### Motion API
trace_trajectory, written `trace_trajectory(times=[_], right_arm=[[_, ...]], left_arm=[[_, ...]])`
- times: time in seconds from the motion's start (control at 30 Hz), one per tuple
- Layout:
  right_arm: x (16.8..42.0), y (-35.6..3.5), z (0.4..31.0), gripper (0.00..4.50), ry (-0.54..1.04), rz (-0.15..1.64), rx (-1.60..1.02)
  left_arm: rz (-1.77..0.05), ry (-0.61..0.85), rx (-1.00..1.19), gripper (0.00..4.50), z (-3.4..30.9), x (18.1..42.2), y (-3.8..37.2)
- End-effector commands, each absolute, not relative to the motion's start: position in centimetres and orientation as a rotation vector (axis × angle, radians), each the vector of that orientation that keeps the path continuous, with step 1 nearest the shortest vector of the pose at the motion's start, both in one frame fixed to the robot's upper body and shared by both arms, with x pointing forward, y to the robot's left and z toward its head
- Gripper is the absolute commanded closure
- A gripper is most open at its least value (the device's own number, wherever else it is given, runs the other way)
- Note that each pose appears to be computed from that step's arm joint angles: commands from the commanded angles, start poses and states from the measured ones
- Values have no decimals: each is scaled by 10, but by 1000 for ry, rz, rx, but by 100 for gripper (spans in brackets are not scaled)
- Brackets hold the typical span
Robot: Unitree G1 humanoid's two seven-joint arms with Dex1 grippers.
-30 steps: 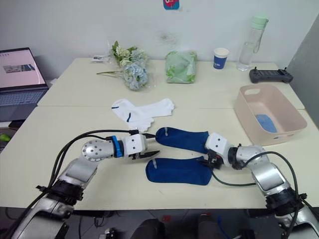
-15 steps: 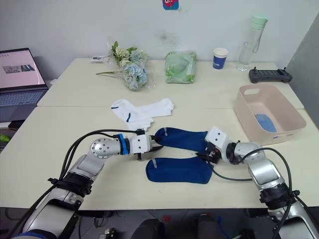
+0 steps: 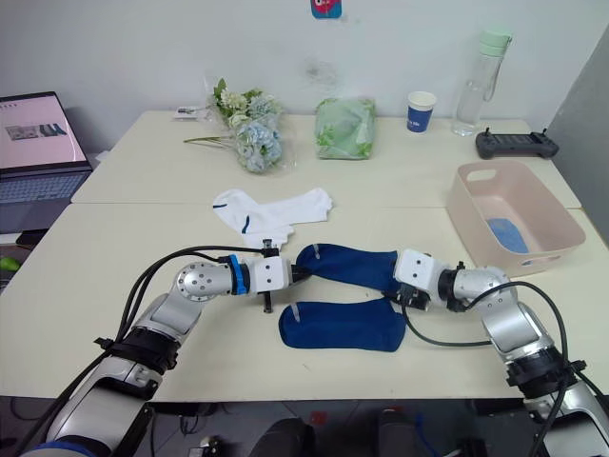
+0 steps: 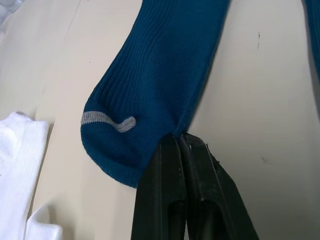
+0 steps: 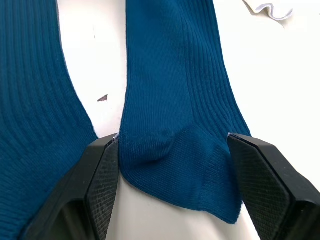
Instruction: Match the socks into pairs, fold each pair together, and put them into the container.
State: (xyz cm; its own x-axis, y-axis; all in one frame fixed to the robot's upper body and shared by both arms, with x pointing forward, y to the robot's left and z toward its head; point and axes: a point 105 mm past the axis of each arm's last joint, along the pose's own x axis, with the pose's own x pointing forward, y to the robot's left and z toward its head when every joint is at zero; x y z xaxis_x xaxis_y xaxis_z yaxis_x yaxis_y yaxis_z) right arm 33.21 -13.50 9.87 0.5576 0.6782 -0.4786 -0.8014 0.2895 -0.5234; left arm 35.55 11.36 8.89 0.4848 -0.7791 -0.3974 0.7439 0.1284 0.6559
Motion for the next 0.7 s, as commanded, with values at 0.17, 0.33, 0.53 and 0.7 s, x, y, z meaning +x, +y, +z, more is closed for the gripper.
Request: trace_trajectory(times=[0.17, 0.33, 0.53, 0.7], right_arm=[[332, -131, 118, 292, 61, 997, -784], [334, -135, 126, 446, 38, 993, -774], [336, -136, 142, 446, 22, 1001, -751], [333, -135, 153, 446, 27, 1045, -747]], left_arm=[[-1102, -85, 899, 450, 100, 359, 107], [-1107, -98, 872, 450, 104, 358, 105], [-1106, -139, 786, 450, 127, 357, 104], [-1135, -143, 750, 450, 142, 349, 109]])
